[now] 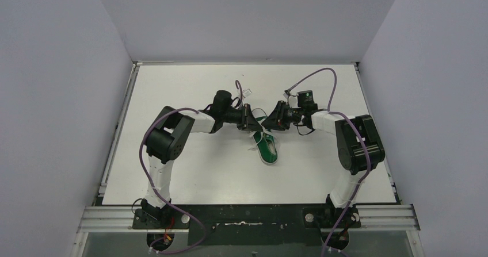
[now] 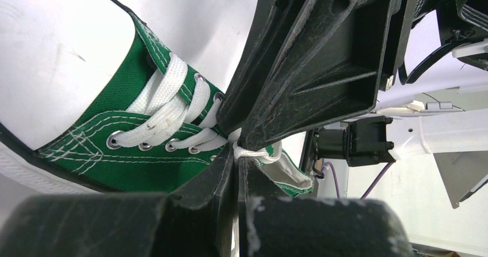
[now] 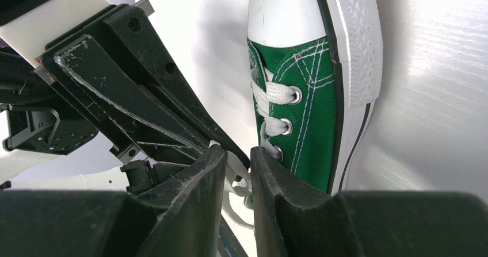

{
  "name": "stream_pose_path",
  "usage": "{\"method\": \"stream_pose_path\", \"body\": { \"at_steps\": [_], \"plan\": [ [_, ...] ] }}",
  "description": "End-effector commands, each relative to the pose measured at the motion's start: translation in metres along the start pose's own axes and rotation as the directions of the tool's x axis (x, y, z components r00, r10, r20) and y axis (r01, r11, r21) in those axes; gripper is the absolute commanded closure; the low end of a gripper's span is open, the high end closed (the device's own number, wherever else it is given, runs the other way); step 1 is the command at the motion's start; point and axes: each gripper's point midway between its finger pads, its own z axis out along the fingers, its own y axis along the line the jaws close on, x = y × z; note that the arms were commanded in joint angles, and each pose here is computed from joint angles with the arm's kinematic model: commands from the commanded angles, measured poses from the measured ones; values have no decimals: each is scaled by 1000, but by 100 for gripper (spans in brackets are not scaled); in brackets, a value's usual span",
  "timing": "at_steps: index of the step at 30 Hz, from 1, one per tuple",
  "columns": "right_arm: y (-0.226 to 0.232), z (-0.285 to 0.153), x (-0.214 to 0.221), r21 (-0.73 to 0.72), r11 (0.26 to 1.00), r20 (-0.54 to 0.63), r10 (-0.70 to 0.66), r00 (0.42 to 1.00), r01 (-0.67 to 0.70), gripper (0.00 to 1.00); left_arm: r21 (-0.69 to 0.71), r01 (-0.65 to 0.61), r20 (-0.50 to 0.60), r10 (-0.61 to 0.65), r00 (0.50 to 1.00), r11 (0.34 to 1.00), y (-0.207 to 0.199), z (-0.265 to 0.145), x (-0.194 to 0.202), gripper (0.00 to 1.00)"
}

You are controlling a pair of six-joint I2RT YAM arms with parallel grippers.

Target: Tie the shoes

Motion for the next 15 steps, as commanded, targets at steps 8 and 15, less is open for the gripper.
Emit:
{"method": "stream_pose_path", "body": {
  "at_steps": [8,15],
  "plan": [
    [33,-6,10,-90,994,-21,-65,998,63,73,51,-95,73,91,993,994,-21,5,-37,100],
    [36,-9,5,-68,993,15,-100,995,100,100,51,-93,76,89,993,994,-22,5,-36,100]
  ]
}}
